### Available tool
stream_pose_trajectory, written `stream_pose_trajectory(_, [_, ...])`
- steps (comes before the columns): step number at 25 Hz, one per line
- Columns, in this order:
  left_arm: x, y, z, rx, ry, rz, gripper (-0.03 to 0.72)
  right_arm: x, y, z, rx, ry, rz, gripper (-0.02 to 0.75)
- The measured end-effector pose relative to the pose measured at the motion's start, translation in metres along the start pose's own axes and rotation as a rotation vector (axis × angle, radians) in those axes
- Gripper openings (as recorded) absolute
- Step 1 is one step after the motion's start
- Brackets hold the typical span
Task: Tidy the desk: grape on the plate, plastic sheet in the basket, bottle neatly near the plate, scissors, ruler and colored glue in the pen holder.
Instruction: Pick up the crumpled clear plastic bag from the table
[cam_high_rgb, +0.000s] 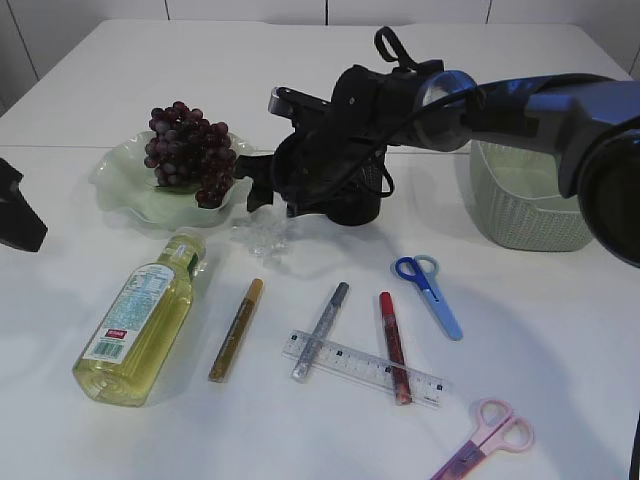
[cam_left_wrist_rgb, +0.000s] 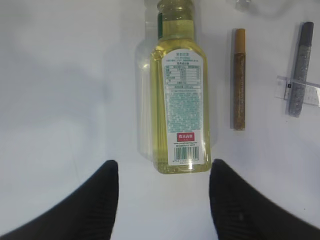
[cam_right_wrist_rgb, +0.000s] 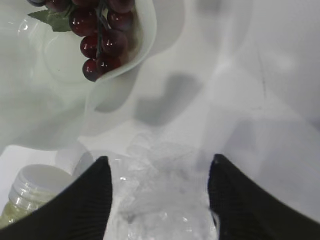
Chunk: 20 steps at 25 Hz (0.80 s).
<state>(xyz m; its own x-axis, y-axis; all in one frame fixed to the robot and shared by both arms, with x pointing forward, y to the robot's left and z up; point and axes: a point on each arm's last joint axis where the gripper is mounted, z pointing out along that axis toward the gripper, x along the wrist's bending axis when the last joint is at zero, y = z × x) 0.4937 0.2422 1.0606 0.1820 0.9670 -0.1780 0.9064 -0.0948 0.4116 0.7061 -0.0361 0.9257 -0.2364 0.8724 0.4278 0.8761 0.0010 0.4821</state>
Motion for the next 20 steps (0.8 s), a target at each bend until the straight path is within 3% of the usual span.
stream_pose_trajectory(7, [0.0000, 0.0002, 0.0000, -0.002, 0.000, 0.000, 0.424, -0.0027, -0.0063, 0.0047, 0.049, -0.007, 0.005, 0.260])
stream_pose_trajectory(15, [0.0000, 0.0002, 0.0000, -0.002, 0.000, 0.000, 0.424, -0.0034, -0.0083, 0.0056, 0.067, -0.009, 0.005, 0.048])
stream_pose_trajectory(20, [0.0000, 0.0002, 0.0000, -0.002, 0.000, 0.000, 0.424, -0.0036, -0.0100, 0.0055, 0.086, -0.011, 0.004, 0.015])
